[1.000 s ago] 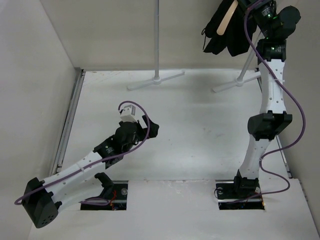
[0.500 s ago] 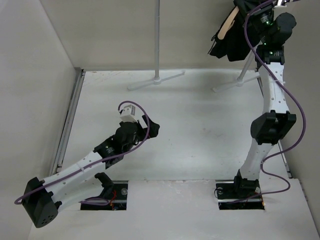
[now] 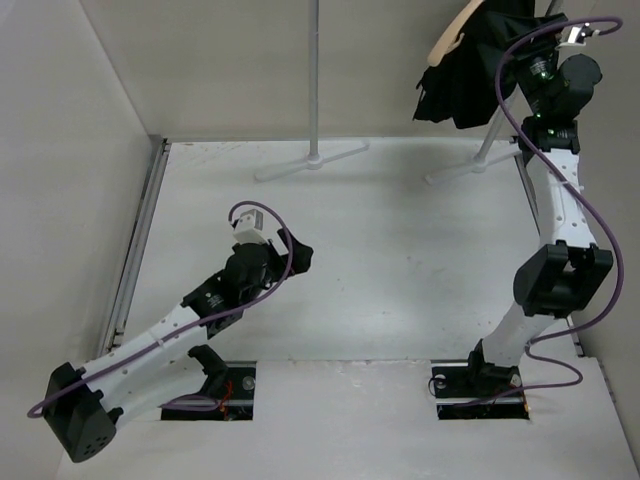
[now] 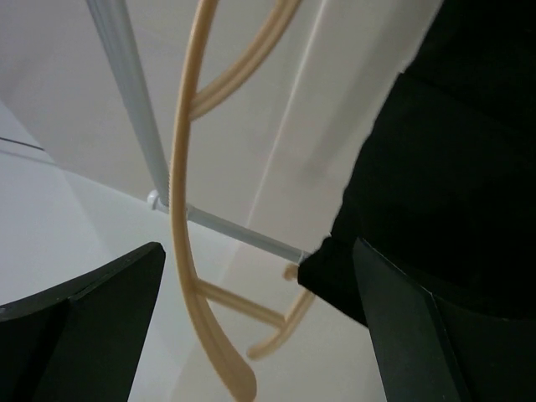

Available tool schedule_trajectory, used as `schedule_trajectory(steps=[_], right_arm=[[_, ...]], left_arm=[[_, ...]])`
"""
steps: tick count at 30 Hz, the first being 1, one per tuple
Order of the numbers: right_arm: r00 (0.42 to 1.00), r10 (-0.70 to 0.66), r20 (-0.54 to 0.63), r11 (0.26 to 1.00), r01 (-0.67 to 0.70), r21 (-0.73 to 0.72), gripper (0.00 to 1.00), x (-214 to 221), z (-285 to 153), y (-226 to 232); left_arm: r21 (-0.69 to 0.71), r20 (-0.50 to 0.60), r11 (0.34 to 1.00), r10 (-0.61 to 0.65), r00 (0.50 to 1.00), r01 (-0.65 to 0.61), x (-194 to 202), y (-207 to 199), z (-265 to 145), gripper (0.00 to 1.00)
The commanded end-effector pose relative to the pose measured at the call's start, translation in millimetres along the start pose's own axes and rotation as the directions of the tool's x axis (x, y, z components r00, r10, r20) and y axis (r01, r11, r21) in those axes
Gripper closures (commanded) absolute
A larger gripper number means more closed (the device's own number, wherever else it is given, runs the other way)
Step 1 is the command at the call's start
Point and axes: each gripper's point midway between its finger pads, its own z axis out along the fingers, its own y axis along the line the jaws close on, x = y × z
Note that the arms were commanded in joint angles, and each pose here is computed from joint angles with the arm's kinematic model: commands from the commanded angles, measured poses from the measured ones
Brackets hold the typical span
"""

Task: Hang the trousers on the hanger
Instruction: Hang the hanger with trousers onto the clothesline

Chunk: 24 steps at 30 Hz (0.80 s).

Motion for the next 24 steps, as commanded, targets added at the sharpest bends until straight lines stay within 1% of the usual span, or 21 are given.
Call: schedule_trajectory(steps=[1,7,11,14,18,20,21,22,24], right_arm=[[0.99,-0.143,0.012,0.987,0.143,-0.079,0.0,-1,-24,40],[0.954,-0.295,0.045,0.954,0.297,-0.034,0.0,5,-72,48],[0.903,-0.419,0.094,0.908,0.42,0.013,0.0,15,-118,53],[0.855,-0.505,0.118,0.862,0.492,0.125,0.0,22,-160,31],[0.789,-0.6,0.133,0.771,0.526,0.358,0.0,28,-225,-24],[0.749,-0.652,0.122,0.693,0.522,0.498,0.0,27,-259,-56],[0.726,-0.68,0.102,0.635,0.513,0.578,0.0,24,-277,-73],[0.707,-0.704,0.072,0.567,0.497,0.657,0.0,21,-294,-91],[0.672,-0.739,-0.042,0.373,0.461,0.805,0.0,13,-331,-130]], left_arm=[[-0.017,0.065,0.999,-0.027,0.998,0.029,-26,2,-7,0.0],[-0.099,0.088,0.994,-0.032,0.996,0.041,-35,26,-13,0.0],[-0.115,0.089,0.993,-0.03,0.996,0.04,-34,32,-15,0.0],[-0.109,0.086,0.993,-0.026,0.996,0.035,-29,32,-17,0.0],[-0.104,0.074,0.994,-0.012,0.997,0.02,-18,35,-20,0.0],[-0.096,0.059,0.995,-0.001,0.998,0.007,-10,36,-20,0.0],[-0.087,0.052,0.996,0.005,0.999,0.0,-6,34,-21,0.0],[-0.078,0.043,0.997,0.01,0.999,-0.007,-2,33,-21,0.0],[-0.061,0.027,0.998,0.026,0.999,-0.024,7,30,-22,0.0]])
